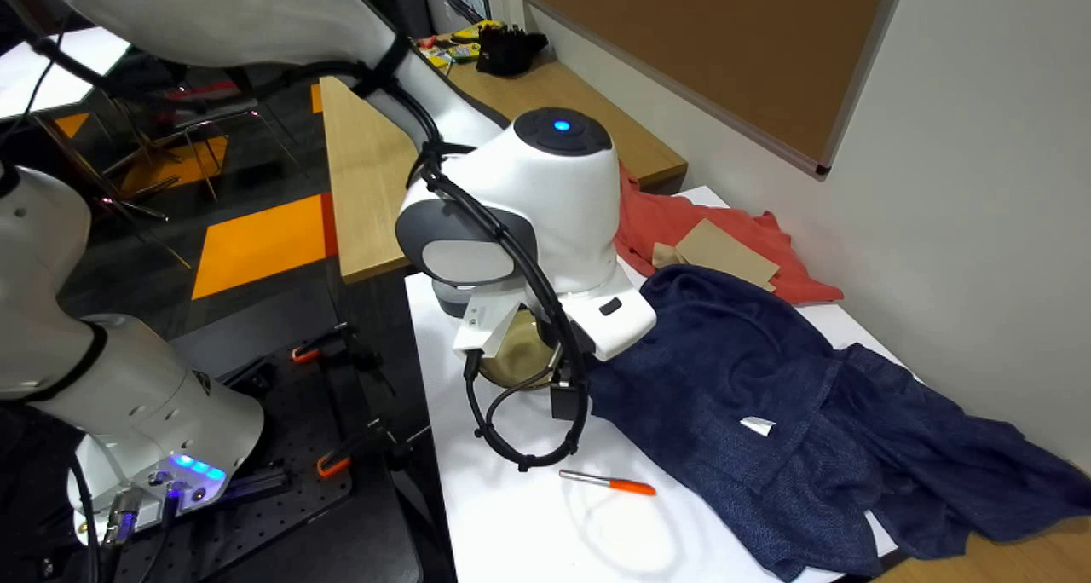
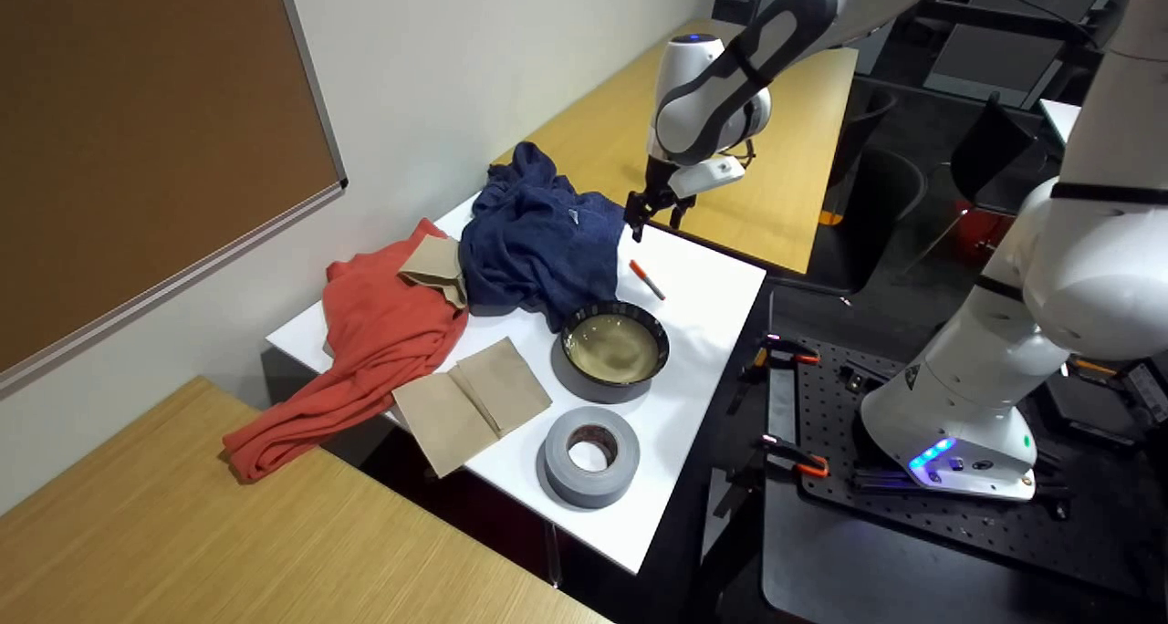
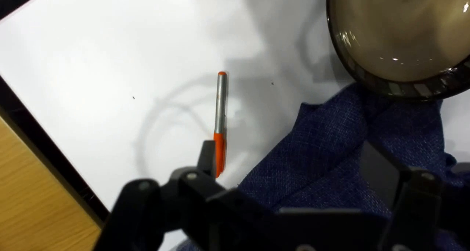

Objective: Place the marker in the bowl

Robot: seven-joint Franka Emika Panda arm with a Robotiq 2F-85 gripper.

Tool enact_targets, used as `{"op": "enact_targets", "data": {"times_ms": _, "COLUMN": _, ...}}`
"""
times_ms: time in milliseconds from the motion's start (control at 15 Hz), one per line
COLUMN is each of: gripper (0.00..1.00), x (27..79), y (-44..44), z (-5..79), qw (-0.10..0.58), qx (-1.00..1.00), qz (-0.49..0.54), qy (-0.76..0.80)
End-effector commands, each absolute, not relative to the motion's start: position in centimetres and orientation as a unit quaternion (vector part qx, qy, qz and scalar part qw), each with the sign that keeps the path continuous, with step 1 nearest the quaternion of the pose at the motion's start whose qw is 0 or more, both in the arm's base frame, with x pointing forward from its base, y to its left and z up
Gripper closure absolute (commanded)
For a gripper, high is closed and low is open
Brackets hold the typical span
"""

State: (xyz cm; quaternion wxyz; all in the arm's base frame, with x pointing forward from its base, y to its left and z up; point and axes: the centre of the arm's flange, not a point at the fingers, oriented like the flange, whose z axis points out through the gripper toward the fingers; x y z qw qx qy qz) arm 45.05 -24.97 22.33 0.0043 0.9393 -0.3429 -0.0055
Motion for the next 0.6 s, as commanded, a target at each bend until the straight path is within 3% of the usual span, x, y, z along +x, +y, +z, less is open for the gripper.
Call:
{"op": "enact_targets", "data": {"times_ms": 0, "gripper": 0.0, "x": 46.2, "y": -25.7, "z": 18.8, "qw": -0.002, "qx": 0.937, "qz": -0.008, "qy": -0.348}}
{"op": "enact_targets", "data": {"times_ms": 533, "gripper": 0.0, "x": 46.7, "y": -28.2, "z": 13.5, "qw": -0.012, "qx": 0.931, "qz": -0.004, "qy": -0.366}}
